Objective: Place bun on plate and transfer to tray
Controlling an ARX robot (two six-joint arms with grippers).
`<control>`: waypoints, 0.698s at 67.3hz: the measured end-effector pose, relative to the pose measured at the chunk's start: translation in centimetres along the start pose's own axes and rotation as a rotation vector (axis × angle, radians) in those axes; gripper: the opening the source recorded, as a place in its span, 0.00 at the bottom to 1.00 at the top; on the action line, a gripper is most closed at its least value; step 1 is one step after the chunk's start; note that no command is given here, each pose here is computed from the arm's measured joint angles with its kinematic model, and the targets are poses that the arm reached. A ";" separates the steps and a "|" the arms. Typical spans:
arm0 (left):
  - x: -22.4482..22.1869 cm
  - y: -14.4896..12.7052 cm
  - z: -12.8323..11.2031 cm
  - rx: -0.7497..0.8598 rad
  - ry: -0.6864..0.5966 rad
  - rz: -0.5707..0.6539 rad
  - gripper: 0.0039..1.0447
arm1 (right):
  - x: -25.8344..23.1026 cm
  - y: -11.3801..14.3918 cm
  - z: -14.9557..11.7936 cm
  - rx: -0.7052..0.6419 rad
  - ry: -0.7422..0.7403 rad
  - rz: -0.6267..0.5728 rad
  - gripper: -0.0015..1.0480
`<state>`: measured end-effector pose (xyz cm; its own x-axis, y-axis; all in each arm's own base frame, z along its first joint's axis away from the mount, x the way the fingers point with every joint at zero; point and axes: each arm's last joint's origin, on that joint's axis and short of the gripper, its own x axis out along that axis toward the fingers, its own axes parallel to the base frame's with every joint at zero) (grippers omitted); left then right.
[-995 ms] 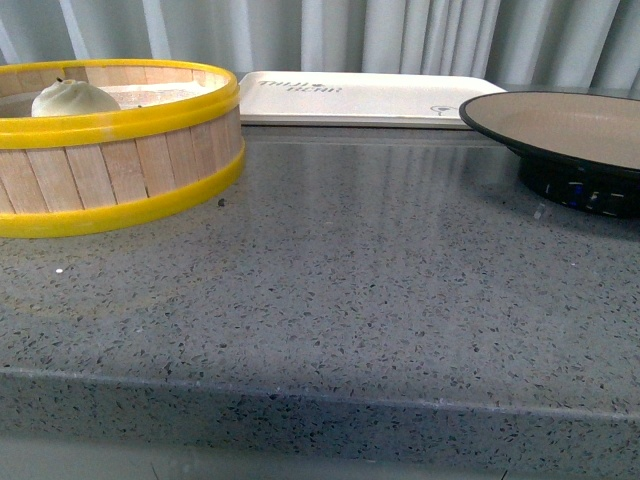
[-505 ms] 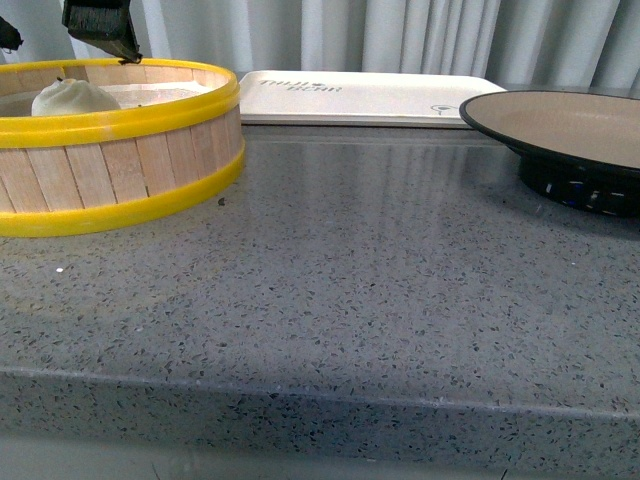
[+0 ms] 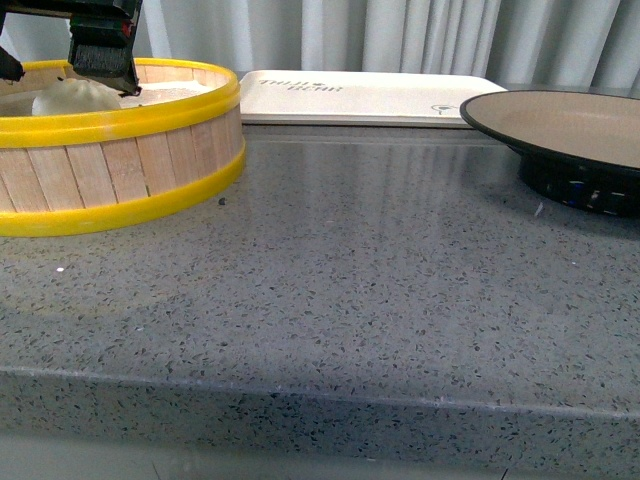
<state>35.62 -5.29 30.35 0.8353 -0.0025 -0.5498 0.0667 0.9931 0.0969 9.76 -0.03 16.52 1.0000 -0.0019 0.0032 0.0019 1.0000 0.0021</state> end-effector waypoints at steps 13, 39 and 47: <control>0.5 -0.1 -0.3 0.006 0.011 0.001 0.94 | 0.0 0.0 0.0 0.000 0.000 0.000 0.92; 1.1 -0.4 -0.5 0.020 0.016 0.000 0.46 | 0.0 0.0 0.0 0.000 0.000 0.000 0.92; 1.1 -0.4 -0.5 0.026 0.012 0.003 0.29 | 0.0 0.0 0.0 0.000 0.000 0.000 0.92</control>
<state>36.24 -5.66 29.29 0.8291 0.0018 -0.5591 0.0784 0.9897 0.1195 9.76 -0.03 16.52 1.0000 -0.0019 0.0032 0.0019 1.0000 0.0021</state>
